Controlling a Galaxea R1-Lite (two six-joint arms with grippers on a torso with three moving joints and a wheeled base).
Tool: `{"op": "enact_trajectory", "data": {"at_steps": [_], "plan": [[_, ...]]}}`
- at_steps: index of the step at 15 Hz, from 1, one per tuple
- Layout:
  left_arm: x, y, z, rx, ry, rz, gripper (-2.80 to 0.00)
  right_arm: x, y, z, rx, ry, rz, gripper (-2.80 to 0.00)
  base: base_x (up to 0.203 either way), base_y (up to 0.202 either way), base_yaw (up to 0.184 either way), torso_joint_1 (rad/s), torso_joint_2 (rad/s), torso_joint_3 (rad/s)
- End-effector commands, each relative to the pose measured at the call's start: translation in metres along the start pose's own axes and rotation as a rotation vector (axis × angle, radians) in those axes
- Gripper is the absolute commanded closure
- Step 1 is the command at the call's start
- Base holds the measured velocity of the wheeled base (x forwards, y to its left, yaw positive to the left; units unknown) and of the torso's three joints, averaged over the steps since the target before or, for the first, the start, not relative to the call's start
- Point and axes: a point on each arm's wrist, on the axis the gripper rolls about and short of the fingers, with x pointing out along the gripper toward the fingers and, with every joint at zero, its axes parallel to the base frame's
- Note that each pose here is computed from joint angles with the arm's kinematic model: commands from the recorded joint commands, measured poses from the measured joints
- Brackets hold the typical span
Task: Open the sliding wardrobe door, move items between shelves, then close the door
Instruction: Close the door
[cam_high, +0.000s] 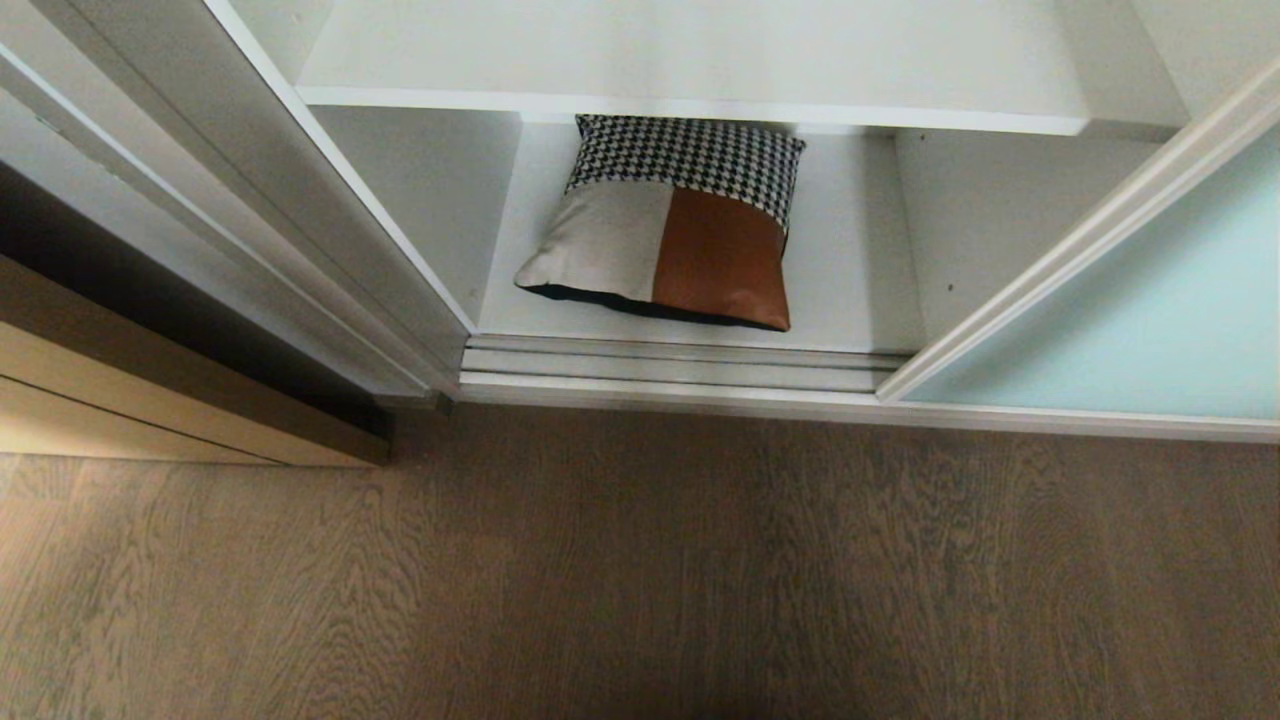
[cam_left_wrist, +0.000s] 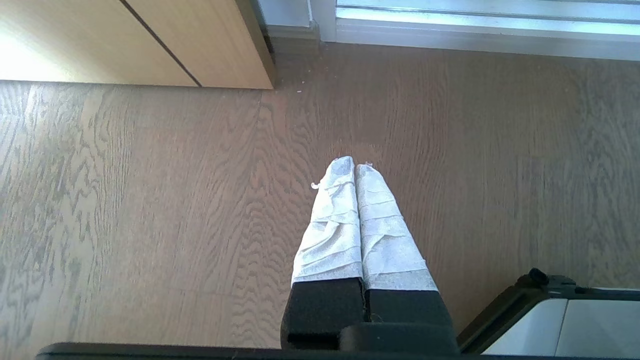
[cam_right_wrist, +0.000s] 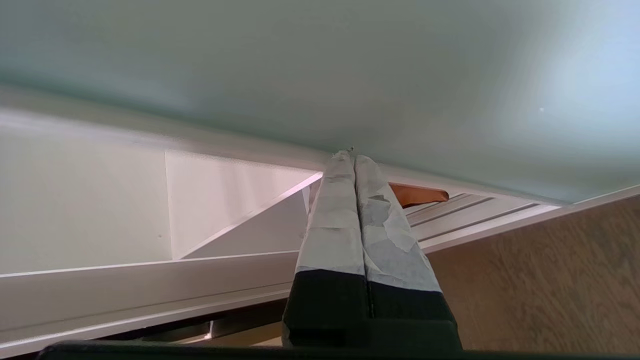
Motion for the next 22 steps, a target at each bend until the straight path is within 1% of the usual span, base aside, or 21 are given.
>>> {"op": "enact_trajectory", "data": {"at_steps": [1, 5, 14, 19, 22], "plan": [[0.000, 0.000, 0.000, 0.000, 0.003, 0.000, 0.00, 0.008, -0.005, 0.001, 0.014, 0.010, -0.014, 0.00, 0.000, 0.000, 0.000, 0.000, 0.00, 0.000], [0.000, 0.000, 0.000, 0.000, 0.003, 0.000, 0.00, 0.012, -0.012, 0.001, 0.021, 0.020, -0.031, 0.00, 0.000, 0.000, 0.000, 0.000, 0.00, 0.000], [0.000, 0.000, 0.000, 0.000, 0.003, 0.000, 0.00, 0.030, -0.014, -0.002, 0.034, 0.112, 0.027, 0.00, 0.000, 0.000, 0.000, 0.000, 0.00, 0.000], [0.000, 0.000, 0.000, 0.000, 0.003, 0.001, 0.00, 0.059, -0.010, -0.009, 0.035, 0.169, 0.130, 0.00, 0.000, 0.000, 0.000, 0.000, 0.00, 0.000], [0.000, 0.000, 0.000, 0.000, 0.003, 0.001, 0.00, 0.083, -0.008, -0.021, 0.044, 0.233, 0.179, 0.00, 0.000, 0.000, 0.000, 0.000, 0.00, 0.000]]}}
